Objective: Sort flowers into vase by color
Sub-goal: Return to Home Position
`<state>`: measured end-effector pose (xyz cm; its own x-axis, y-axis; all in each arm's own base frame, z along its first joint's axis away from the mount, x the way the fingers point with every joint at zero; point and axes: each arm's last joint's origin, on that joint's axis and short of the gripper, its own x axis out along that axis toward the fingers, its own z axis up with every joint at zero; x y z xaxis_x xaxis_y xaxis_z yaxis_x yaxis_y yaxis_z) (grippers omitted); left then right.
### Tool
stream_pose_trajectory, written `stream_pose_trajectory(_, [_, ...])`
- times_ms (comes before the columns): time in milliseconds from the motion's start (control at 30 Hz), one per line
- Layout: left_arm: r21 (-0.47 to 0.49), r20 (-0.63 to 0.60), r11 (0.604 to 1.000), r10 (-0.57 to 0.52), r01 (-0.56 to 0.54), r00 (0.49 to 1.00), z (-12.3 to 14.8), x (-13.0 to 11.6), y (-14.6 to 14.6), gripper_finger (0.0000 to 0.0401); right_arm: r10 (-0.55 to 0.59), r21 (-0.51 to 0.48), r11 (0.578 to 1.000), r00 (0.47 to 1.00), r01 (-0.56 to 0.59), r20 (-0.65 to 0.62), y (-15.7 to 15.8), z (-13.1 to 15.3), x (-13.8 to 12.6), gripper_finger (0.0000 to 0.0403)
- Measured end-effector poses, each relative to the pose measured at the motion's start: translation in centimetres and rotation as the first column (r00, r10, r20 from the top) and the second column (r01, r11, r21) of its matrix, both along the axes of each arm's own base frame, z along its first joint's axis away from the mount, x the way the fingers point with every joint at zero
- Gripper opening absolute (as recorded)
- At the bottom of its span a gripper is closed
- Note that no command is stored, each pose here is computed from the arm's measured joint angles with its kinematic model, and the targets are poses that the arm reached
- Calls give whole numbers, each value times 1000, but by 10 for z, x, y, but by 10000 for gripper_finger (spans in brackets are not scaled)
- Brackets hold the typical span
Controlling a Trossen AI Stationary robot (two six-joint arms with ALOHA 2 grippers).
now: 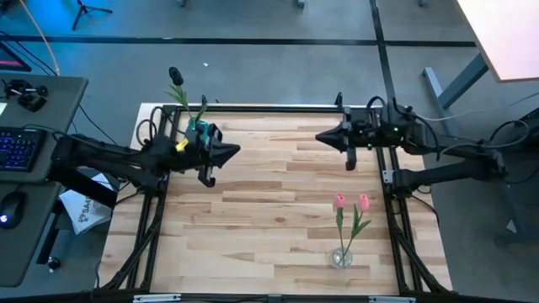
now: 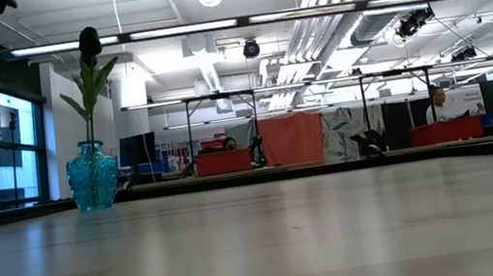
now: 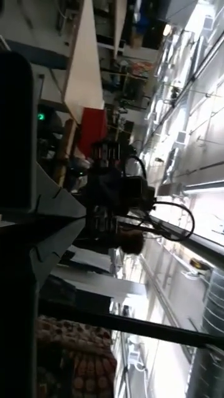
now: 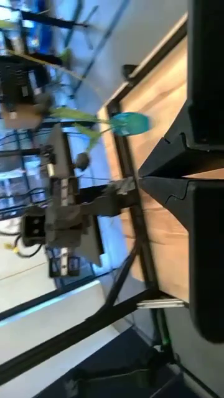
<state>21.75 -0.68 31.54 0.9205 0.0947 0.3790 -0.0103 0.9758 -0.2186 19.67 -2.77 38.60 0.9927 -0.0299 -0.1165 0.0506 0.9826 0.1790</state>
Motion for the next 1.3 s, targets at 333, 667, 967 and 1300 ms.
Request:
stream_pose_trajectory(333, [-25, -75, 1000, -17, 15, 997, -47, 11, 11, 0, -50, 149, 988, 999, 47, 18, 6, -21, -45, 0])
stream_pose_trajectory(667, [-86, -91, 996, 10, -17, 996, -96, -26, 11, 0, -121, 186, 977, 990, 106, 76, 6, -24, -57, 0])
stream_pose_trajectory(967, [-110, -67, 993, 43, -50, 997, -121, -69, 12, 0, -104, 187, 978, 994, 98, 26, 5, -30, -46, 0])
stream_pose_trajectory(1300, [-133, -205, 989, 32, -60, 978, -135, -77, 12, 0, -83, 159, 985, 995, 73, 56, 8, -25, -62, 0])
